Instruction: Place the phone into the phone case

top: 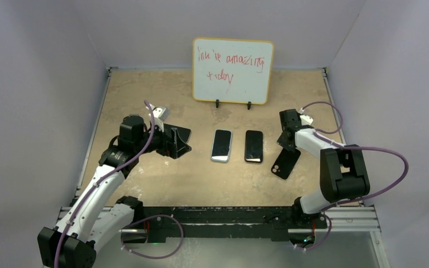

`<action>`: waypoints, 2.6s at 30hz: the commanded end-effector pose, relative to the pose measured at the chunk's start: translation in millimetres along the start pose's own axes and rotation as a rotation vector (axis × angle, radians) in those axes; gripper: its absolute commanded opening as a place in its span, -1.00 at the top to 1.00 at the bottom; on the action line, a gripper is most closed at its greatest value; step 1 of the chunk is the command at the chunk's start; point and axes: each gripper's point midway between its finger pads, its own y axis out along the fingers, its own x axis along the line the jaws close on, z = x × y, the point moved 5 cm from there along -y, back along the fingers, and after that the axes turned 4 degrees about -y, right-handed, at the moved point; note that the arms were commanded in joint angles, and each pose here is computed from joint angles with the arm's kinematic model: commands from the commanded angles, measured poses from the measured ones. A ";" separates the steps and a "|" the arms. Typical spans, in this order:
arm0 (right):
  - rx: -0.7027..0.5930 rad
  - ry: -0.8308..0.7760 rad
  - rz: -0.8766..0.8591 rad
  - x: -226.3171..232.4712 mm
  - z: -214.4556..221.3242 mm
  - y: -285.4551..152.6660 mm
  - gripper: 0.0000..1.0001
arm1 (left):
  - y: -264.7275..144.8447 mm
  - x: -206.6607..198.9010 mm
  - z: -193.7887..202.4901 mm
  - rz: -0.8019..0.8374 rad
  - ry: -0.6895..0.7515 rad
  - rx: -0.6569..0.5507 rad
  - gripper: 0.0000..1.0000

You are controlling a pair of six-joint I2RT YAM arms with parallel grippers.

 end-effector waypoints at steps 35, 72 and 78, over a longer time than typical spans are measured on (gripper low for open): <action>0.119 -0.568 -1.008 231.7 147.8 -209.3 1.00 | -107.6 21.4 -43.1 -0.581 -0.034 -0.524 -0.89; -0.389 -1.004 -1.217 356.9 128.1 -201.5 -0.98 | -127.0 18.9 -43.5 -0.611 -0.048 -0.611 -1.00; -0.419 -1.131 -1.268 382.5 118.8 -191.0 -0.98 | -132.4 17.9 -43.3 -0.619 -0.055 -0.631 -1.00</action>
